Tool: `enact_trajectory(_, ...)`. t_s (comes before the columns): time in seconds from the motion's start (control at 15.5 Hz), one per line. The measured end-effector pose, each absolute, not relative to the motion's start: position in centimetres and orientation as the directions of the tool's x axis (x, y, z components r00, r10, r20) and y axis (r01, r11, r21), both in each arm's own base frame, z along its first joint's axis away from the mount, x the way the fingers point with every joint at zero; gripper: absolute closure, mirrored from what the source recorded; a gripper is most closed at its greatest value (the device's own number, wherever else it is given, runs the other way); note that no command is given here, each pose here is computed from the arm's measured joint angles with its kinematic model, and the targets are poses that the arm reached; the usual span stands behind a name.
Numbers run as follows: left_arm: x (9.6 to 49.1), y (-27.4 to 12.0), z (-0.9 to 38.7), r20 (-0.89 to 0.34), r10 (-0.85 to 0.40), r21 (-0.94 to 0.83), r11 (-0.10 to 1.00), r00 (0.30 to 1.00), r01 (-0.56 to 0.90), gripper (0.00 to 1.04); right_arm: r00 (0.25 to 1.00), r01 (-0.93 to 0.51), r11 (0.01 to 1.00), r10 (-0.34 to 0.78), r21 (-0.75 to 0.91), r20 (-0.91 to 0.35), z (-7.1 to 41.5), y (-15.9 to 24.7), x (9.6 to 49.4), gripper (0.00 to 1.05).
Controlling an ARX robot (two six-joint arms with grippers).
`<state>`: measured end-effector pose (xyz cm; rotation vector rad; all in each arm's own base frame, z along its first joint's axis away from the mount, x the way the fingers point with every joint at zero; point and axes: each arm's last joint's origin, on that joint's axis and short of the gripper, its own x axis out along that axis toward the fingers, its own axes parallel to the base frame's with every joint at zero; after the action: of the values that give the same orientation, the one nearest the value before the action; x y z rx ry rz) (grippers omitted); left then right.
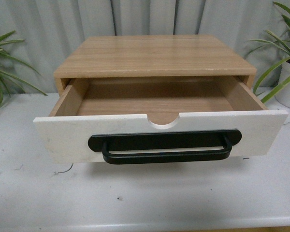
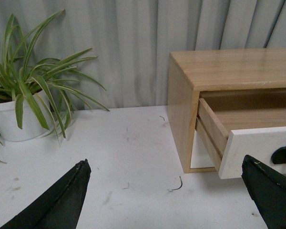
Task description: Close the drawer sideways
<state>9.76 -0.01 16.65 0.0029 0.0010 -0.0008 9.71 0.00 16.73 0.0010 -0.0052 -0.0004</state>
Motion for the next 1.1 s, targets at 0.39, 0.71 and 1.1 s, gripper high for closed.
enact_trajectory(0.39,9.76,-0.01,16.65,-0.001,-0.001,0.003,1.000,1.000,0.001,0.07,1.000,0.000,1.000,0.000,0.001,0.005,16.73,0.00,9.71,0.06)
enact_trajectory(0.71,9.76,-0.01,16.65,-0.001,-0.001,0.003,1.000,1.000,0.001,0.07,1.000,0.000,1.000,0.000,0.001,0.005,16.73,0.00,9.71,0.06)
enact_trajectory(1.1,9.76,-0.01,16.65,-0.001,-0.001,0.003,1.000,1.000,0.001,0.07,1.000,0.000,1.000,0.000,0.001,0.005,16.73,0.00,9.71,0.06)
